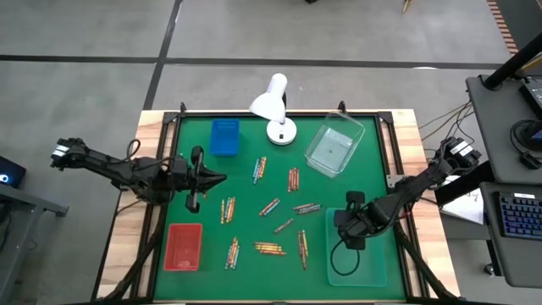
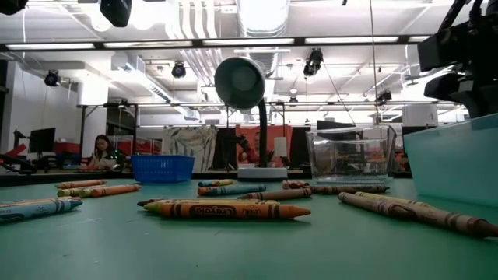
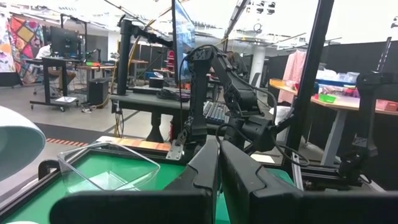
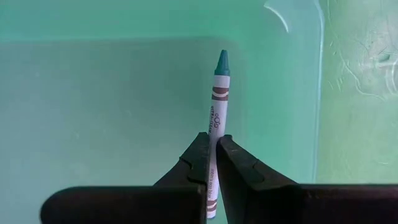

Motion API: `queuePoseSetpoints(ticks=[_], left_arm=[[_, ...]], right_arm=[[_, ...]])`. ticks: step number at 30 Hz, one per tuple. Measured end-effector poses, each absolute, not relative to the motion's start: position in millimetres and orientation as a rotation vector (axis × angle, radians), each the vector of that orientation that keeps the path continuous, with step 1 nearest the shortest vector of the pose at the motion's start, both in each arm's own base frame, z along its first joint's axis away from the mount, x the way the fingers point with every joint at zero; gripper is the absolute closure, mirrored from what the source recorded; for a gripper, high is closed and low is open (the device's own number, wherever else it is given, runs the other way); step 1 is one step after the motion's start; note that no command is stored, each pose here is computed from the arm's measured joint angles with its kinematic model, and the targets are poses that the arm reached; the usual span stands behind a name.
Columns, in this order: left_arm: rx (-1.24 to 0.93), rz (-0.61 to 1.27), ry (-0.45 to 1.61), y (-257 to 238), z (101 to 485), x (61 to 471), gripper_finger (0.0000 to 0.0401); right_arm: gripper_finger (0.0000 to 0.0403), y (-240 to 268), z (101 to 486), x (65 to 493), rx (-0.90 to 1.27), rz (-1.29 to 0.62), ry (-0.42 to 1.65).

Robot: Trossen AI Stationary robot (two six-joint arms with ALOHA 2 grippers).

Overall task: Sort crayons
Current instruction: Put the blue crayon into the green bin, then put the yellow crayon into the red bin

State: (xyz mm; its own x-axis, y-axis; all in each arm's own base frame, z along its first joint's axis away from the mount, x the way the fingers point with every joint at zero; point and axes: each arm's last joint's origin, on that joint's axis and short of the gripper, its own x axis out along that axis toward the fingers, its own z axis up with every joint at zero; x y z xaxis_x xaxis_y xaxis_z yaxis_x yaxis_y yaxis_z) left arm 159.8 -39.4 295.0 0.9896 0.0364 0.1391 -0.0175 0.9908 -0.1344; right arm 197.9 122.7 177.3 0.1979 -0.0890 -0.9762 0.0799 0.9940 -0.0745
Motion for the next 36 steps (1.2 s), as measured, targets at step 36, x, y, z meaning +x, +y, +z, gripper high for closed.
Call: queuePoseSetpoints(ticks=[36], left_arm=[[-0.153,0.026,-0.139,-40,295,160,0.0401]], right_arm=[[0.0349,126,195,204,0.172,-0.135,1.335]])
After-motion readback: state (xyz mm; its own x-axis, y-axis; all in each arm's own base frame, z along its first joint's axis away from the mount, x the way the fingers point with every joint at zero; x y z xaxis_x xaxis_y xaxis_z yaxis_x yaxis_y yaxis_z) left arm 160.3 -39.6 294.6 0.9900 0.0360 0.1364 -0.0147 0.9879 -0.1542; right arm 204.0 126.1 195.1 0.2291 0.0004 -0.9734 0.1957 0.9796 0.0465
